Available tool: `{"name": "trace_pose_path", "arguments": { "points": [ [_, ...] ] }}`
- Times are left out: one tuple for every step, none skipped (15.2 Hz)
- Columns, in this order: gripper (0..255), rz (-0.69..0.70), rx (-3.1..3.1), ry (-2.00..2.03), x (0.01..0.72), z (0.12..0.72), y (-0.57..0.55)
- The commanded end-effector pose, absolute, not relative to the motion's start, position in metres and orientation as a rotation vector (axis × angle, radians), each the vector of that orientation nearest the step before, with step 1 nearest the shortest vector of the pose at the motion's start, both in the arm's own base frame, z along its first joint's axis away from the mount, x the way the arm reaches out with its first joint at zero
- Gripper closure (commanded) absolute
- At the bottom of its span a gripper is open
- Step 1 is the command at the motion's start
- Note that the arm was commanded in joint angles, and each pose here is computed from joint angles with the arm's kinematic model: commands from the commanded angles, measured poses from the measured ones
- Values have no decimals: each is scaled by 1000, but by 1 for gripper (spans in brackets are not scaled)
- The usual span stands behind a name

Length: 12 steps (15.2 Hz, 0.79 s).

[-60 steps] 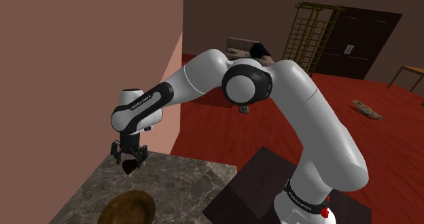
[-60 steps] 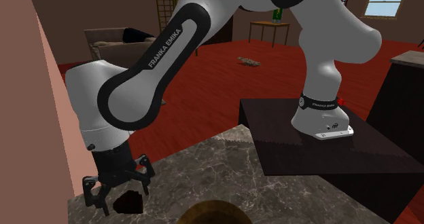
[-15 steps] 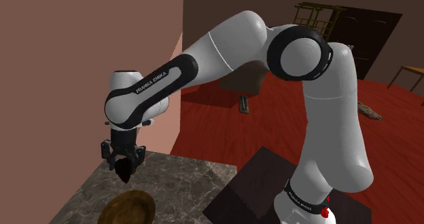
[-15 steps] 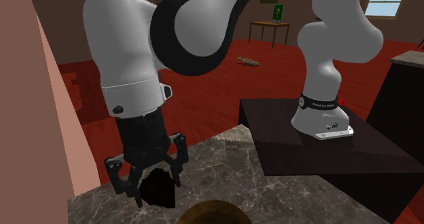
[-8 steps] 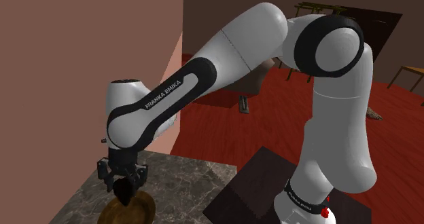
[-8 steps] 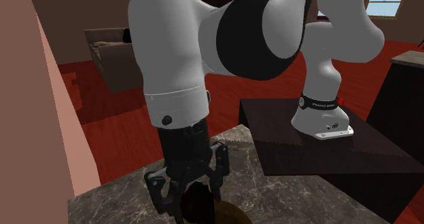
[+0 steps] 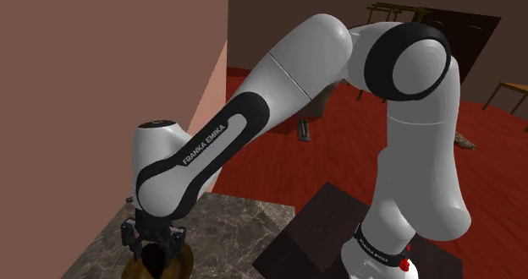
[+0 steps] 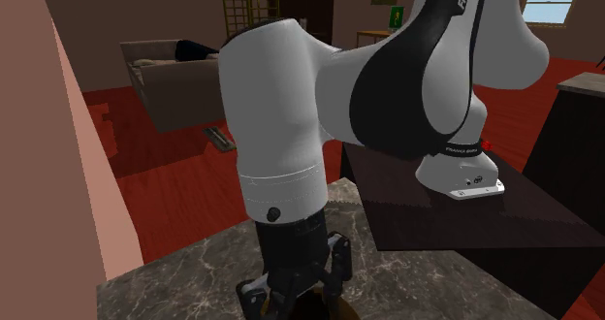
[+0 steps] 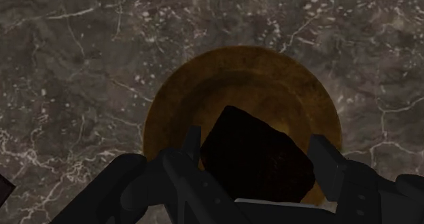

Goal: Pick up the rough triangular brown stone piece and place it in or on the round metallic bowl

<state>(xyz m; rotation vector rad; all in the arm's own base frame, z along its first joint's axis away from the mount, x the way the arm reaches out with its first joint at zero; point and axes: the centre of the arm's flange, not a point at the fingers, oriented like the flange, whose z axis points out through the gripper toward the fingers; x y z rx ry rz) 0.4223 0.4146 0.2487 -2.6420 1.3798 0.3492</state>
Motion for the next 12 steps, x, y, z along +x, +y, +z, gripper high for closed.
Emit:
{"name": "trace_pose_path", "arguments": {
  "points": [
    [255,349,-2642,1380,423,238,415],
    [255,349,-2642,1380,423,233,415],
    [255,349,-2642,1380,423,228,415],
    [255,349,-2642,1380,423,222,415],
    [255,349,-2642,1380,423,217,415],
    [255,349,-2642,1380,423,212,415],
    [255,349,-2642,1380,423,207,415],
    [255,349,-2642,1380,423,207,415],
    [255,349,-2642,1380,423,207,415],
    [255,349,-2642,1380,423,207,415],
    [255,349,-2642,1380,423,207,415],
    [255,349,-2642,1380,423,207,415]
  ]
}}
